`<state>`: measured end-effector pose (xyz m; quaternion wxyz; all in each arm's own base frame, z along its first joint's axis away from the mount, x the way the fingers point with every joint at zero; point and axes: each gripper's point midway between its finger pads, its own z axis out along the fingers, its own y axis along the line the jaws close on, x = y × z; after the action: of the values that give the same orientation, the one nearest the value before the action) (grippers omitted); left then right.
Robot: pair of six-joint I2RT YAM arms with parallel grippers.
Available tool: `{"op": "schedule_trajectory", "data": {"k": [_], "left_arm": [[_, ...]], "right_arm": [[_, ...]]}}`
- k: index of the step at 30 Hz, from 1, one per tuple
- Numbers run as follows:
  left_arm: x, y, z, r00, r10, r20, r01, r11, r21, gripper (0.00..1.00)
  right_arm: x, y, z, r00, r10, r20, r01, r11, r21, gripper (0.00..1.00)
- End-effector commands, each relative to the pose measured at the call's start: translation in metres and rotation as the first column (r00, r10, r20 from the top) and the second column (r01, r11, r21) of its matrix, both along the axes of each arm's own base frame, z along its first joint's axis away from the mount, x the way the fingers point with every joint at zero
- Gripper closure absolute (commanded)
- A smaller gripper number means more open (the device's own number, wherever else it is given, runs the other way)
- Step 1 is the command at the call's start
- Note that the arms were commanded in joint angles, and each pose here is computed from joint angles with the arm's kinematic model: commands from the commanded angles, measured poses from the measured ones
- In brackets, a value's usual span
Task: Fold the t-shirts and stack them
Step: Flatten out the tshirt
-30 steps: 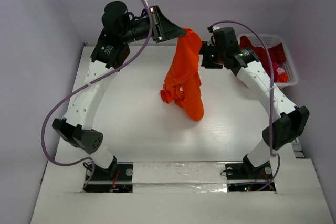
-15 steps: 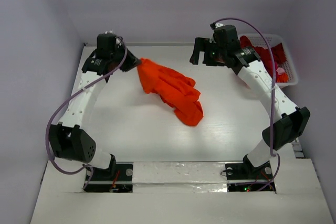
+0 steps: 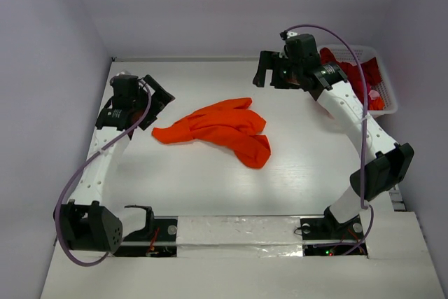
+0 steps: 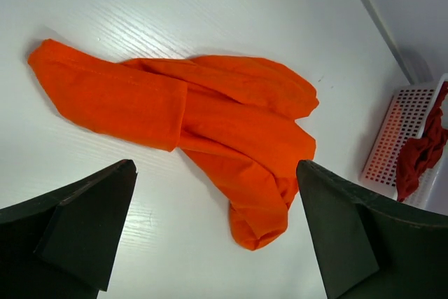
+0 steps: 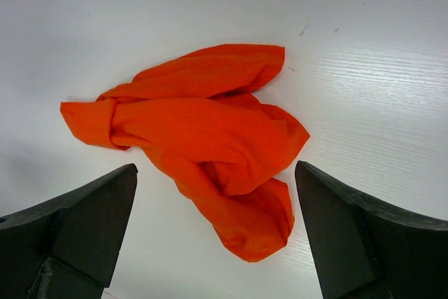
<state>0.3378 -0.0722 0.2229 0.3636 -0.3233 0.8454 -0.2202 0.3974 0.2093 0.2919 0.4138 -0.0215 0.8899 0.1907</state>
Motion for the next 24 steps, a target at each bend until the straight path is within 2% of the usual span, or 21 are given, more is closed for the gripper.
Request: {"op": "schedule_trajectory", "data": {"k": [1, 5, 8, 9, 10, 11, 12, 14, 18, 24], "left_arm": [[0.002, 0.006, 0.016, 0.997, 0.017, 0.075, -0.018, 1.000, 0.014, 0.01], [-0.001, 0.002, 0.009, 0.998, -0.003, 0.061, 0.003, 1.000, -0.003, 0.01], [-0.001, 0.009, 0.016, 0.995, 0.033, 0.089, -0.034, 0.999, 0.011, 0.01], [0.000, 0.011, 0.030, 0.992, 0.050, 0.120, -0.052, 0.999, 0.012, 0.01], [-0.002, 0.011, 0.029, 0.992, 0.049, 0.113, -0.051, 0.999, 0.014, 0.01], [0.003, 0.020, 0.045, 0.985, 0.086, 0.148, -0.092, 0.995, 0.037, 0.01], [0.005, 0.022, 0.051, 0.984, 0.087, 0.158, -0.096, 0.994, 0.050, 0.01], [0.009, 0.031, 0.080, 0.971, 0.116, 0.209, -0.135, 0.988, 0.079, 0.01], [0.011, 0.037, 0.116, 0.956, 0.129, 0.264, -0.160, 0.982, 0.101, 0.01], [0.003, 0.033, 0.138, 0.946, 0.122, 0.301, -0.148, 0.987, 0.065, 0.01]], "right_arm": [[-0.005, 0.006, 0.019, 0.998, 0.052, 0.038, -0.053, 0.998, 0.041, 0.00], [-0.031, 0.048, -0.005, 0.967, 0.250, -0.051, -0.245, 0.965, 0.091, 0.00], [-0.069, 0.100, -0.030, 0.911, 0.402, -0.097, -0.401, 0.916, 0.026, 0.00], [-0.089, 0.128, -0.043, 0.870, 0.475, -0.131, -0.476, 0.879, 0.025, 0.03], [-0.085, 0.132, -0.050, 0.868, 0.474, -0.146, -0.477, 0.879, 0.021, 0.06], [-0.100, 0.152, -0.057, 0.838, 0.521, -0.160, -0.525, 0.851, 0.021, 0.10], [-0.103, 0.163, -0.062, 0.828, 0.536, -0.166, -0.539, 0.842, 0.027, 0.17], [-0.108, 0.191, -0.079, 0.796, 0.573, -0.198, -0.575, 0.816, 0.050, 0.20], [-0.106, 0.233, -0.098, 0.729, 0.648, -0.220, -0.641, 0.759, 0.111, 0.19], [-0.082, 0.266, -0.118, 0.696, 0.679, -0.233, -0.675, 0.730, 0.111, 0.18]]}}
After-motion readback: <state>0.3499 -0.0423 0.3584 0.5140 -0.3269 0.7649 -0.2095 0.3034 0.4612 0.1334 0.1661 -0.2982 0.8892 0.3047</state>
